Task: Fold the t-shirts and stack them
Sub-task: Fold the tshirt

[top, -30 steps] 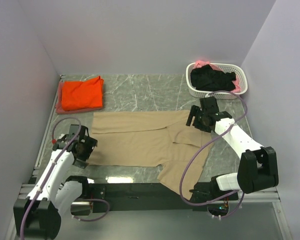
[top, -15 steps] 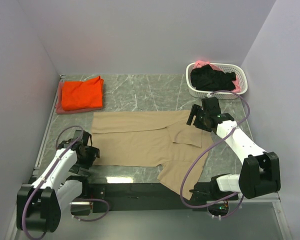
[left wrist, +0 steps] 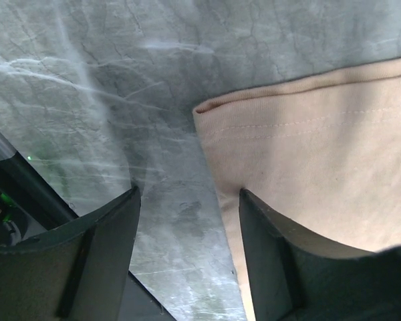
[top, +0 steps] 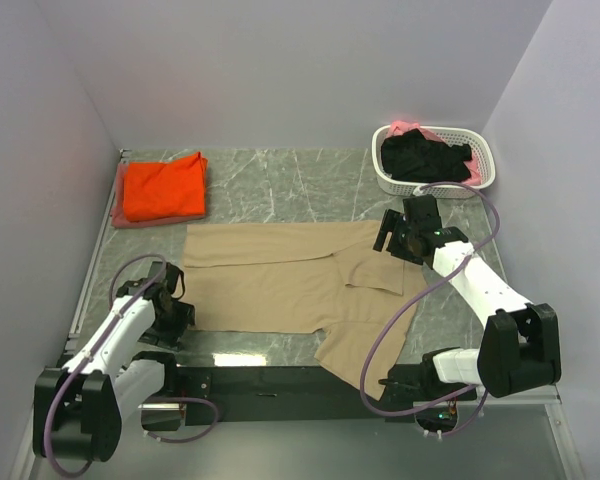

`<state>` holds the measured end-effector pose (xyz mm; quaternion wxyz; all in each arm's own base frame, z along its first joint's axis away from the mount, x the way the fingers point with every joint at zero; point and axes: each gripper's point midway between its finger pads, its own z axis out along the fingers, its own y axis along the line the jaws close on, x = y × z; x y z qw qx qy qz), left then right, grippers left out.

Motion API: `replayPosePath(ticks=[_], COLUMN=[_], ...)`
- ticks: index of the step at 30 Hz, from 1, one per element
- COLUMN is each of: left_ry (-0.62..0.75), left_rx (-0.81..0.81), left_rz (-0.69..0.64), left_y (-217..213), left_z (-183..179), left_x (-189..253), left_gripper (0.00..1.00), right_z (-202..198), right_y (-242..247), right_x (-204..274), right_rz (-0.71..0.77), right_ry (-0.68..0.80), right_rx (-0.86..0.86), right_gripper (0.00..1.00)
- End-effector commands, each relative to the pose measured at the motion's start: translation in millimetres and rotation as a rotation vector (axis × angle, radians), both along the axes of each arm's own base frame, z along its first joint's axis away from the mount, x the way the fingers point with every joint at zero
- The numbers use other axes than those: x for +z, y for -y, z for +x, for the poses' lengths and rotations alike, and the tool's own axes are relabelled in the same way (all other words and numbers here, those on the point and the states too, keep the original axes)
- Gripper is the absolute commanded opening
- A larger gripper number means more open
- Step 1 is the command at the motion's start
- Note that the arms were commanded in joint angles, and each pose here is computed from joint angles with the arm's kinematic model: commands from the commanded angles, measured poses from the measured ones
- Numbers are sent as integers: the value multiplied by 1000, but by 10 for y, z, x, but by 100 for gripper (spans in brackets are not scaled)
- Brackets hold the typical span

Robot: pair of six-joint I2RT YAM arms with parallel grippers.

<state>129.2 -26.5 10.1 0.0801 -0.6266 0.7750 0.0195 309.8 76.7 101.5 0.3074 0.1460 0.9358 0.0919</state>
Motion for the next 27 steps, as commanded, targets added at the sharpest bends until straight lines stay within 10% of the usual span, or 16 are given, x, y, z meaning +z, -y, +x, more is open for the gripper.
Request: replayPosePath(ticks=[1, 10, 22, 27], left_ry=[111, 92, 108, 111], left_rx=[35, 42, 25, -2], left_rz=[32, 70, 92, 92], left_y=[-47, -111, -141, -133], left_z=[357, 388, 514, 560], left_x=[-64, -105, -138, -146], left_gripper=[65, 40, 37, 9], right_z=[45, -34, -487, -722], right_y=[29, 47, -301, -413], right_x=[70, 30, 86, 136], right_rz=[-2, -11, 82, 69], right_ry=[43, 28, 46, 31], right_rx=[-6, -3, 195, 260], right_gripper=[83, 83, 82, 82])
